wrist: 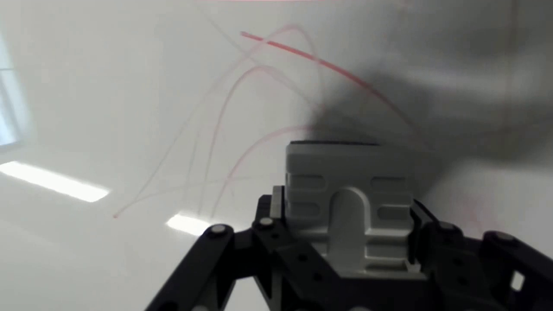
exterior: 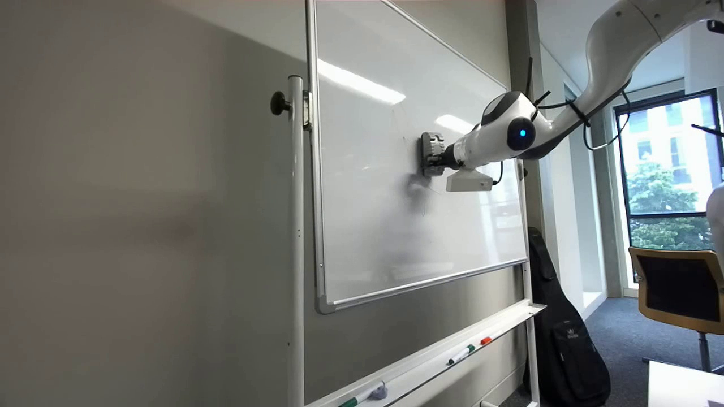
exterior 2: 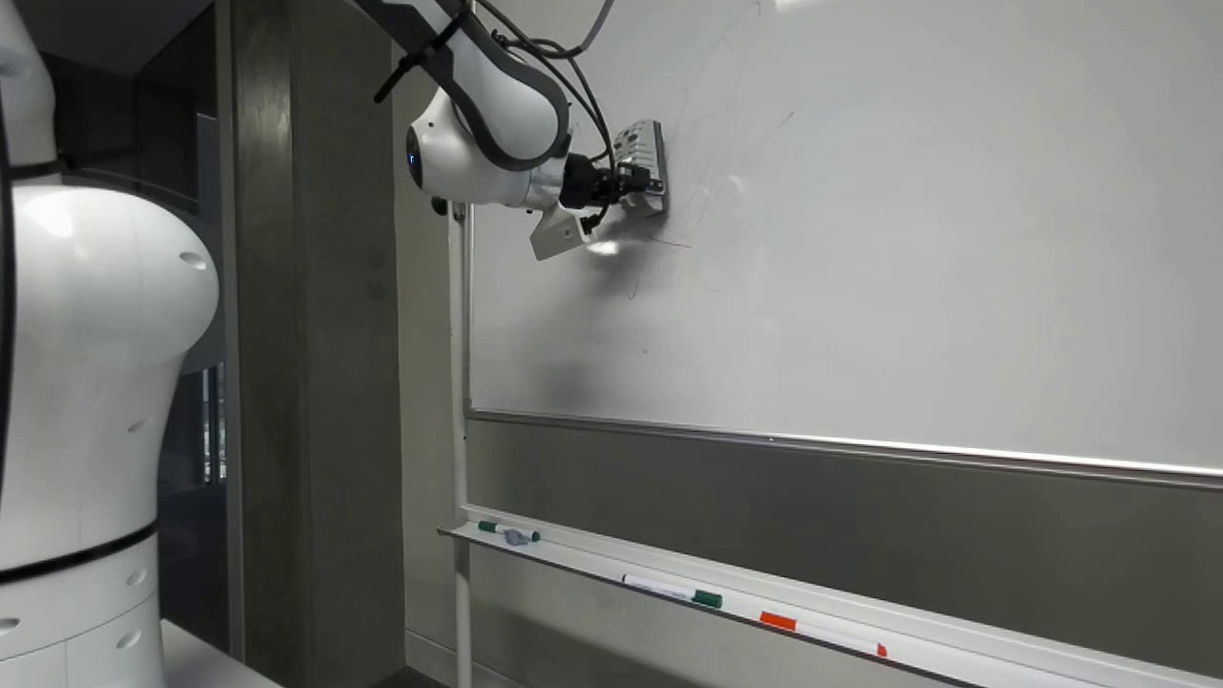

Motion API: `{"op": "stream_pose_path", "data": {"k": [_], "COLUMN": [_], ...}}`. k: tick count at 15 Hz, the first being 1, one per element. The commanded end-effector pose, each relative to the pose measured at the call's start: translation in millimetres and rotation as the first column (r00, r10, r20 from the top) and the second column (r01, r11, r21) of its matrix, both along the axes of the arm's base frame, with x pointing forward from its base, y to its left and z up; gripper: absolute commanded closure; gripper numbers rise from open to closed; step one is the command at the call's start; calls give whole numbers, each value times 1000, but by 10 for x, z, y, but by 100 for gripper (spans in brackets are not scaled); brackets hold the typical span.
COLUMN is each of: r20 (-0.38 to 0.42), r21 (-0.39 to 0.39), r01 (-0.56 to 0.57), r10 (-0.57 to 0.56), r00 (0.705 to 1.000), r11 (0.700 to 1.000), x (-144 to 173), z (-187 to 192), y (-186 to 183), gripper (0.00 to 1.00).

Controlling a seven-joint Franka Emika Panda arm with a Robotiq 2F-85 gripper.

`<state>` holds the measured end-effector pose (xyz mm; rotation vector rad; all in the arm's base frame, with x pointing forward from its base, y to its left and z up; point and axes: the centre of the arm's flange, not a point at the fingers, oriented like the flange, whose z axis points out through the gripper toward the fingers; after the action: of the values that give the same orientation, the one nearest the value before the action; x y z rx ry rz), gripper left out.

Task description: Wipe the white board clean with the duster

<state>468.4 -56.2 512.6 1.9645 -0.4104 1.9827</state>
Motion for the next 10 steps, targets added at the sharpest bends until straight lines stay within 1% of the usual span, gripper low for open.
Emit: {"op": "stream_pose_path", "data": {"k": [1, 2, 3, 5, 7, 8, 10], "r20": [-2, -2, -4, -11, -22, -25, -23], "r21": [-12, -11, 5, -9, -36, -29, -42], "r01": [54, 63, 23, -63, -133, -157, -222], "r10": [-54, -63, -23, 63, 132, 156, 221], "r00": [999, 998, 1000, 998, 991, 987, 975], "r11": [998, 998, 1000, 998, 990, 987, 974], "x": [63, 52, 48, 44, 54, 72, 96], "z": [143, 159, 206, 290, 378, 432, 525], "y": [-476, -551, -583, -556, -476, -380, -123], "gripper": [62, 62, 62, 62, 62, 62, 62]}}
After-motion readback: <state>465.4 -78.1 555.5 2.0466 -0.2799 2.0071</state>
